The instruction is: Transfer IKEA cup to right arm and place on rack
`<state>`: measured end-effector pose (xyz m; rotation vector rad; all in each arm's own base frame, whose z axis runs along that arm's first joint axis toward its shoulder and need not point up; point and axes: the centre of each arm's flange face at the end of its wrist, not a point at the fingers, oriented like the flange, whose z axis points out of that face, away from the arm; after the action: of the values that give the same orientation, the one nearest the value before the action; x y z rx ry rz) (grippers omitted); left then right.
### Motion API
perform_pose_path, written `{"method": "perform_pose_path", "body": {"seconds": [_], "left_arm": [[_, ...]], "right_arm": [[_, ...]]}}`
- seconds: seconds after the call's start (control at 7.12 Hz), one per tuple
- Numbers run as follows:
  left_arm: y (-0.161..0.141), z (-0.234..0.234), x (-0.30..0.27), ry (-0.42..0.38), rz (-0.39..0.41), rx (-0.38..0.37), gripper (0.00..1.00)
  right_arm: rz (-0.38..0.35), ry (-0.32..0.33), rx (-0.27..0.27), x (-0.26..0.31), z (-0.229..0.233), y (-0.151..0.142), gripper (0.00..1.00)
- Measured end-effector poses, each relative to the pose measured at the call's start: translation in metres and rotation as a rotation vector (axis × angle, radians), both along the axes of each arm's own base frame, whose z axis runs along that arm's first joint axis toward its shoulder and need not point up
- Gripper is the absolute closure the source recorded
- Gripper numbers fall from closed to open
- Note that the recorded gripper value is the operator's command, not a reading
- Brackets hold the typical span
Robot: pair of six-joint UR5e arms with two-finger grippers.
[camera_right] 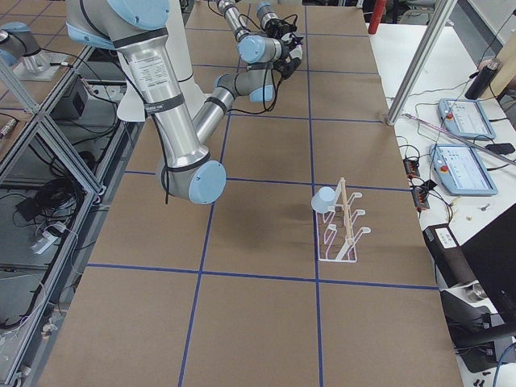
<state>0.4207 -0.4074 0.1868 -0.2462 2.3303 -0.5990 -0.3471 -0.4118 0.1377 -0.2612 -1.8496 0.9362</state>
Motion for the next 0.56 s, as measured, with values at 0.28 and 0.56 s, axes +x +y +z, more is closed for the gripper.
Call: {"method": "perform_pose_path", "body": {"seconds": [0.28,0.56], "left_arm": [[0.0053,-0.0023,0.004,0.003,0.011,0.002,1.0],[0.0085,-0.0063,0.0078,0.006,0.018,0.004,1.0]], "right_arm": [[0.001,0.002,-0.001,-0.0033,-0.0007,-0.0028,0.01],[0.0,0.001,-0.004,-0.0043,-0.0008,-0.0037,0.94]]}}
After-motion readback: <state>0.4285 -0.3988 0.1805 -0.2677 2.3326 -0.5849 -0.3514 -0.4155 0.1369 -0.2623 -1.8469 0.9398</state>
